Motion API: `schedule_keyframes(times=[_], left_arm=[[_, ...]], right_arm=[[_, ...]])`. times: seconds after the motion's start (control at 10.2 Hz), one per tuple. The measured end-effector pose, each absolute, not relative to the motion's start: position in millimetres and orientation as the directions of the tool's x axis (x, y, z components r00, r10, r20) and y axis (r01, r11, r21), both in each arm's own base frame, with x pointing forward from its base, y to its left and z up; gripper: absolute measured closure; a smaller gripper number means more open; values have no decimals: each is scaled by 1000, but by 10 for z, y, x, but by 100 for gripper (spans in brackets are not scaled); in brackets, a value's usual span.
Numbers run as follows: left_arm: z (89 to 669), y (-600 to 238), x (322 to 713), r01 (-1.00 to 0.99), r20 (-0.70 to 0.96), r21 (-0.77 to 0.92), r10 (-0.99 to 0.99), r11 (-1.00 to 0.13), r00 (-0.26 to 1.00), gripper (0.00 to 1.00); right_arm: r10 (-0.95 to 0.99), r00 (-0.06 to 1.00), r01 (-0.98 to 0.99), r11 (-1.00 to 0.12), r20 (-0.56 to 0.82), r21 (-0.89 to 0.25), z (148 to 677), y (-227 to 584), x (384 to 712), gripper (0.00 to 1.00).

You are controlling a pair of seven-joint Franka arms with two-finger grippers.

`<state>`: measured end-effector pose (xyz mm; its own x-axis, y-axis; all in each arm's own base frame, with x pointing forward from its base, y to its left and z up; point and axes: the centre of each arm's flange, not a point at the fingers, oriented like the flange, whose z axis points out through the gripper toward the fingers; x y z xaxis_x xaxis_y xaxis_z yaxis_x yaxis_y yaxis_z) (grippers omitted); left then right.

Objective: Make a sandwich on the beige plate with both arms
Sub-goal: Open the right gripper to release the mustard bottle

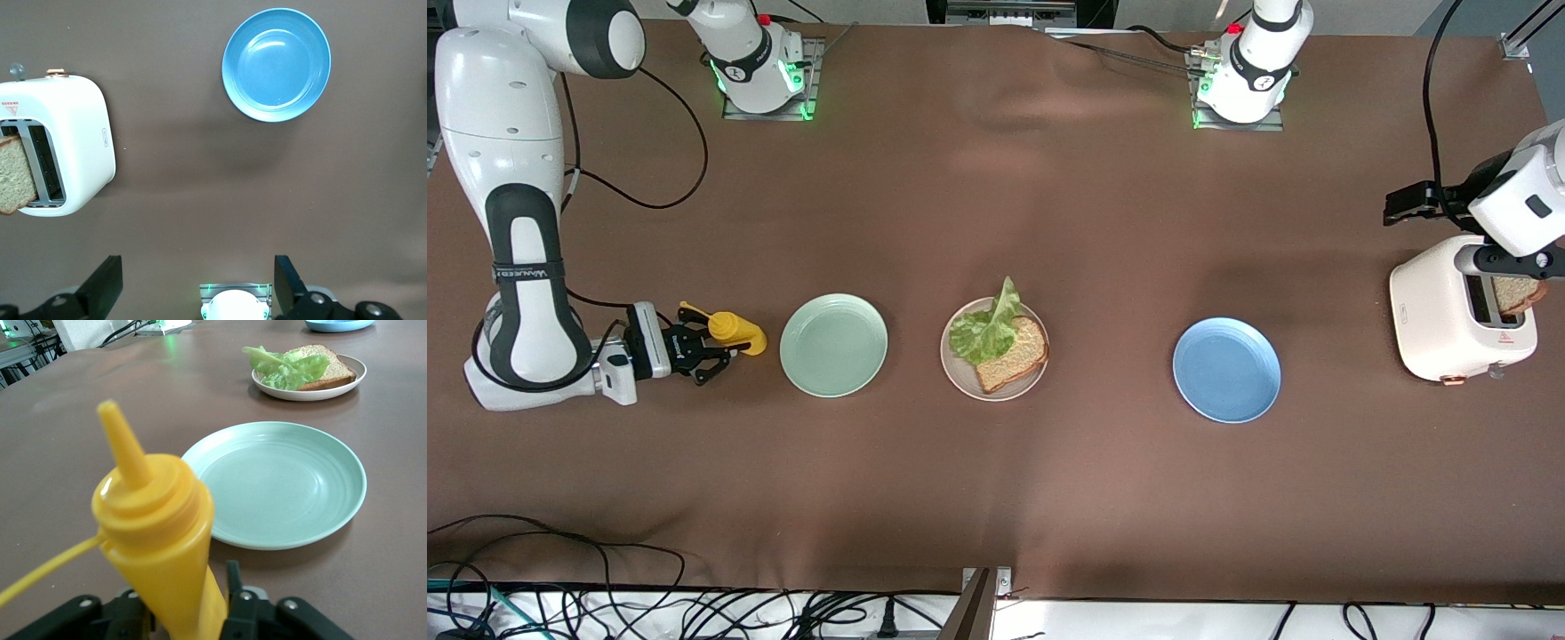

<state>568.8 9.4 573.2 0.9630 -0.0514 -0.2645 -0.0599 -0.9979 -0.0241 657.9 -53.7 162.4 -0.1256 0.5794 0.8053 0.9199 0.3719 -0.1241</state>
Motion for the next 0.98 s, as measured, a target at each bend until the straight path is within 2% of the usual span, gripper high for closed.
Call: schedule_keyframes(times=[0.3,0.39,0.69,0.98], left_arm=[[5734,159,5690,-59,-263,-21,-52,-998,964,0],[5745,166,5709,-59,-247,-22,-51,-998,968,0],[5778,187,5766,-57,-202,-26,-51,-998,978,0],[5786,169,5767,-61,-200,-25,-55,-998,978,0]], right_arm=[[616,-120,932,339,779,-124,1702,-806,6607,9],[634,-113,938,321,765,-128,1730,-951,6604,0],[692,-102,953,273,715,-128,2034,-1248,6667,0],[813,34,959,138,582,-249,2682,-1328,6709,0]])
